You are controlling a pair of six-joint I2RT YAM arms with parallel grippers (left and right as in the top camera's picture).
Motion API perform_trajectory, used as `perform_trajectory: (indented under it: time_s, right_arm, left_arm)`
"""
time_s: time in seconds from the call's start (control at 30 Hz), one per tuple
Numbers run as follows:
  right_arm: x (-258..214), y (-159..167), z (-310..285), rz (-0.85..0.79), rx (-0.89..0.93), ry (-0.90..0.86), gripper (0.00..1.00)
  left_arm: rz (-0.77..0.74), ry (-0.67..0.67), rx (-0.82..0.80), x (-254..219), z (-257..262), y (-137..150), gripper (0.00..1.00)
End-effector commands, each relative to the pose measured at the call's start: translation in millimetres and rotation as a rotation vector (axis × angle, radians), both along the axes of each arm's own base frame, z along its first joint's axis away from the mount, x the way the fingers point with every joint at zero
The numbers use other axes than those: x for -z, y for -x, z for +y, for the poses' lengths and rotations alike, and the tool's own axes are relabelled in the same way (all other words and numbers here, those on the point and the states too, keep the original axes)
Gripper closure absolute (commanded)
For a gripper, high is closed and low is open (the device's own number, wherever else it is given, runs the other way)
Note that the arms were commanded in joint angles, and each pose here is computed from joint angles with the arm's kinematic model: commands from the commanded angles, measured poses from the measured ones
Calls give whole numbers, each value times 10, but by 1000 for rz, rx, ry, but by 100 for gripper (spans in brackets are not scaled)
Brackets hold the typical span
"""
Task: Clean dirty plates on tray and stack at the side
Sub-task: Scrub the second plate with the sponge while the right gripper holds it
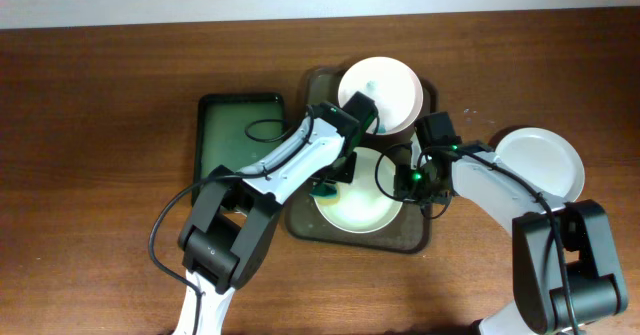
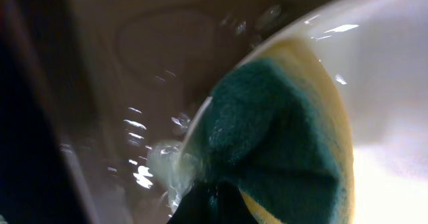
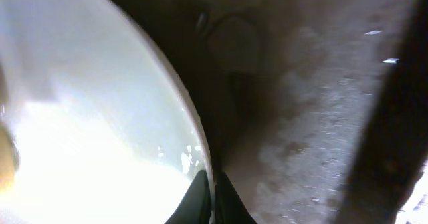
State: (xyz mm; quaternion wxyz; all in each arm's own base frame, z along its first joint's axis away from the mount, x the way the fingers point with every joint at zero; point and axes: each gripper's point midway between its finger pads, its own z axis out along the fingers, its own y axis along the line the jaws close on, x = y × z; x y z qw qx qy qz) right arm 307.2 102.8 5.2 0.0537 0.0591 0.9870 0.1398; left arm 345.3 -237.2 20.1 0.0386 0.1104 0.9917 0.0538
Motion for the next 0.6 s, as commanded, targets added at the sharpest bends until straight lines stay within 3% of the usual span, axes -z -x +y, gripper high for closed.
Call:
perform_trajectory:
  time_s: [0.0,0.17,0.3,0.43,0.57]
  right_arm:
    - [84,37,-144,20,10,76,96]
    - [85,48,-146,25,10,77,96]
    - [88,67,-150,33,10,78,96]
    - [89,72,-150,35,10,78,96]
    - [89,71,-151,35,10,78,96]
  left_arm:
    - [-150,-270,-29,-117,603,-334,100]
    - [-161,-232,-93,-376,603,-265,100]
    - [-226,-52,-150,-978,604,-278,100]
    - [-319,-5,-295,-1535,1180,-366,100]
    - [-242,-69,-424,-1275,1762,-329,100]
